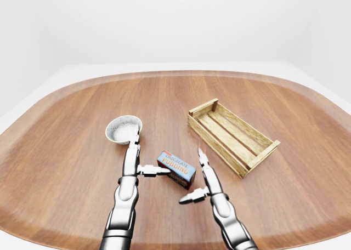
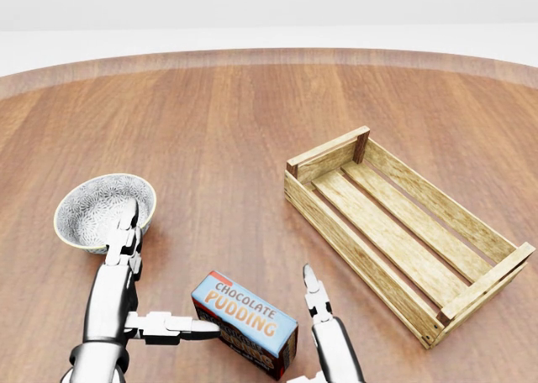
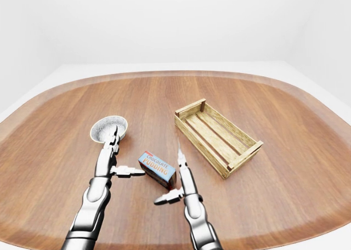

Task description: Pick up the chocolate pudding and put it in the tray.

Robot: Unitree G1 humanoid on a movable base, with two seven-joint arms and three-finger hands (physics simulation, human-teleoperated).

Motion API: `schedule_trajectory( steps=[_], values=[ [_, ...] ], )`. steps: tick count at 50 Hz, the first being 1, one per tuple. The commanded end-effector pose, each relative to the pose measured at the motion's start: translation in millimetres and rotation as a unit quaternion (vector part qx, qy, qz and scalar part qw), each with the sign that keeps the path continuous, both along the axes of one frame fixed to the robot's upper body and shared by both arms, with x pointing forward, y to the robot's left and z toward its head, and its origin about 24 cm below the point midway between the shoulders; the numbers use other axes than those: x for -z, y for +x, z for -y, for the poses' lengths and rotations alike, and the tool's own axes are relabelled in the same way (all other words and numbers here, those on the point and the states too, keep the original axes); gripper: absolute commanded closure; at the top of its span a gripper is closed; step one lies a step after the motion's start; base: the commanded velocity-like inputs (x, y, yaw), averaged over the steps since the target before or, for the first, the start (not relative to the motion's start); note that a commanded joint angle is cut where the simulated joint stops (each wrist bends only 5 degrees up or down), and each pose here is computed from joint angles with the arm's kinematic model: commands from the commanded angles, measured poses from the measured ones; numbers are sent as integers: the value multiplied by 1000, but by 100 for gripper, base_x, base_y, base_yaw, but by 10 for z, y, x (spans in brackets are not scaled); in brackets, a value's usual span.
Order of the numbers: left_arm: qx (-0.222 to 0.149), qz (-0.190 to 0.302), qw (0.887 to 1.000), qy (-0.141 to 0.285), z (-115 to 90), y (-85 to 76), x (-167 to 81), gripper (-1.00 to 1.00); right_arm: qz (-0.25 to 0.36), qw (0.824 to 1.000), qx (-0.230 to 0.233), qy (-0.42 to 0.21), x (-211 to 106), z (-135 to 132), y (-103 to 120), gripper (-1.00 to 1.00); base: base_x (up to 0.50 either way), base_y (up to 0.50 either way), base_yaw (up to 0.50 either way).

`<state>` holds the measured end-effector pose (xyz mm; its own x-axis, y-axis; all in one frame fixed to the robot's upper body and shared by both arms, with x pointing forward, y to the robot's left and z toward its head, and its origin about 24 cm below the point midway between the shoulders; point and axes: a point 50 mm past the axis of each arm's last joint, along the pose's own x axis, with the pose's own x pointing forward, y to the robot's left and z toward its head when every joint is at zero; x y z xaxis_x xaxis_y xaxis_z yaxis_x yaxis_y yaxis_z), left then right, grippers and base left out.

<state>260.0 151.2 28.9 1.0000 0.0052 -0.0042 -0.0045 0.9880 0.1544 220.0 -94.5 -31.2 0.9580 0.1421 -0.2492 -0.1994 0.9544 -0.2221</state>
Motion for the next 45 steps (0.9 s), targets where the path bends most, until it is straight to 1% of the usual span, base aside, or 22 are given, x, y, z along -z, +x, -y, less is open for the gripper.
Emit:
schedule_trajectory(
  steps=[1,16,17,18,20,23,38,39,40,41,45],
  values=[
    [5,-2,1000,-29,-23,-5,-31,-100,-13,1000,-1,-14,72,-23,0,-100,0,0,0],
    [5,-2,1000,-29,-23,-5,-31,-100,-17,1000,-6,-22,95,-53,-3,-100,0,0,0],
    [4,-2,1000,-29,-23,-5,-31,-100,-20,1000,-5,-24,112,-52,-3,-100,0,0,0],
    [4,-2,1000,-29,-23,-5,-31,-100,-50,998,1,-41,258,-30,-21,-100,0,0,0],
    [5,-2,1000,-29,-23,-5,-31,-100,-30,999,-4,-30,160,-49,-1,-100,0,0,0],
    [5,-2,1000,-29,-23,-5,-31,-100,-22,999,-6,-27,121,-53,5,-100,0,0,0],
    [5,-1,1000,-29,-23,-4,-32,-100,-35,999,-2,-40,193,-46,11,-100,0,0,0],
    [5,-2,1000,-29,-23,-4,-31,-100,-35,999,-2,-41,193,-46,9,-82,0,0,0],
    [5,-2,1000,-29,-23,-5,-31,-100,-33,999,-2,-41,188,-46,5,89,0,0,0],
    [5,-2,1000,-29,-23,-5,-31,-100,-34,999,-2,-42,191,-44,4,100,0,0,0],
    [5,-2,1000,-29,-23,-5,-31,-100,-35,998,0,-42,198,-37,6,100,0,0,0]
  ],
)
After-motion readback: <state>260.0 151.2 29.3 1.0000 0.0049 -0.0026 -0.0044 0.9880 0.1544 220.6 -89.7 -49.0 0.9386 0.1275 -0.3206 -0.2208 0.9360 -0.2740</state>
